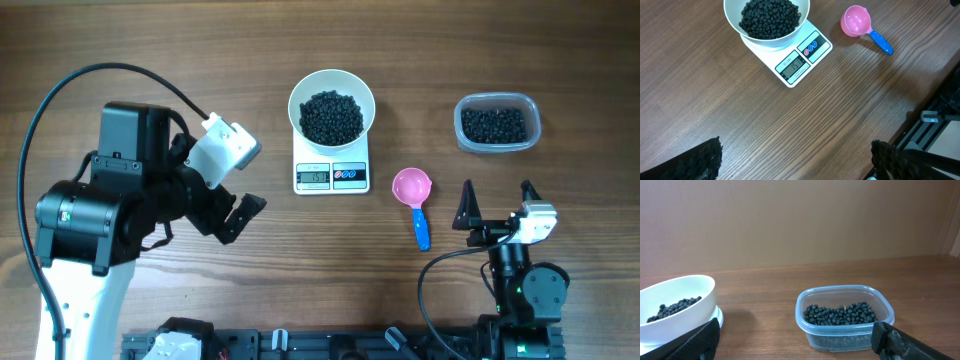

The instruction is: Scoop item into bowl and weigh 150g on scale

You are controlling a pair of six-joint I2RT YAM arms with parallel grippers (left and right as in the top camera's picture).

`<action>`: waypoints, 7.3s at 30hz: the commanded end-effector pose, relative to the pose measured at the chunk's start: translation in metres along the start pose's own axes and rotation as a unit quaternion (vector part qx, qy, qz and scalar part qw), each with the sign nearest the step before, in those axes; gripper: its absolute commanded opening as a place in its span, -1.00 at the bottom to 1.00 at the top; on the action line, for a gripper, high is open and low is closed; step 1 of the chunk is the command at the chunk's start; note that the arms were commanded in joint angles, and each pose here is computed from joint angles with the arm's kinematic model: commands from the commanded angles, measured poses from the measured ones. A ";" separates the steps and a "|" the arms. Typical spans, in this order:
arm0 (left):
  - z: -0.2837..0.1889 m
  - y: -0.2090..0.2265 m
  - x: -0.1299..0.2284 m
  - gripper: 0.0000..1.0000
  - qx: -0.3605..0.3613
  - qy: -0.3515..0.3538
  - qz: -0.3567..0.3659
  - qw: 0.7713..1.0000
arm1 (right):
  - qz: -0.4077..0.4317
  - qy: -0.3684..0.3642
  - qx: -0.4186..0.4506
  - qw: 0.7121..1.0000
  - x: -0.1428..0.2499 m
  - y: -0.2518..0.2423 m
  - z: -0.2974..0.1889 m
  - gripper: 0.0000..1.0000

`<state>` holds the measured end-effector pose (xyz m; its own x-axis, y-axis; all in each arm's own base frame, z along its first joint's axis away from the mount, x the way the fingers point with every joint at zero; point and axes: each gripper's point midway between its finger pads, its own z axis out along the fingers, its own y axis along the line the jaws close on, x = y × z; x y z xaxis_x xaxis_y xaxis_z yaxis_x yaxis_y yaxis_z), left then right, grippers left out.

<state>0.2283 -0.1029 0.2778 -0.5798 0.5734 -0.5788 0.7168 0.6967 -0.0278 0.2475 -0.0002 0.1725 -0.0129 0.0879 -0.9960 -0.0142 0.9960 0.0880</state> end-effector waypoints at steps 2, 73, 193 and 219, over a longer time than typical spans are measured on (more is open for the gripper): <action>-0.003 0.000 -0.004 1.00 0.000 -0.009 0.005 1.000 | -0.005 -0.007 -0.003 1.000 -0.003 0.000 -0.001 1.00; -0.003 0.000 -0.003 1.00 0.001 -0.008 0.003 1.000 | -0.005 -0.007 -0.003 1.000 -0.003 0.000 -0.001 1.00; 0.072 0.068 0.104 1.00 -0.252 -0.435 -0.240 0.831 | -0.005 -0.007 -0.003 1.000 -0.003 0.000 -0.001 0.99; 0.072 0.067 0.104 1.00 -0.252 -0.435 -0.238 0.831 | -0.005 -0.007 -0.003 1.000 -0.003 0.000 -0.001 1.00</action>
<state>0.2446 -0.0280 0.1590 -0.0959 -0.1774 -0.9795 0.1057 0.9766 -0.1872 0.2474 -0.0002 0.1729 -0.0110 0.0878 -0.9961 -0.0143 0.9960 0.0879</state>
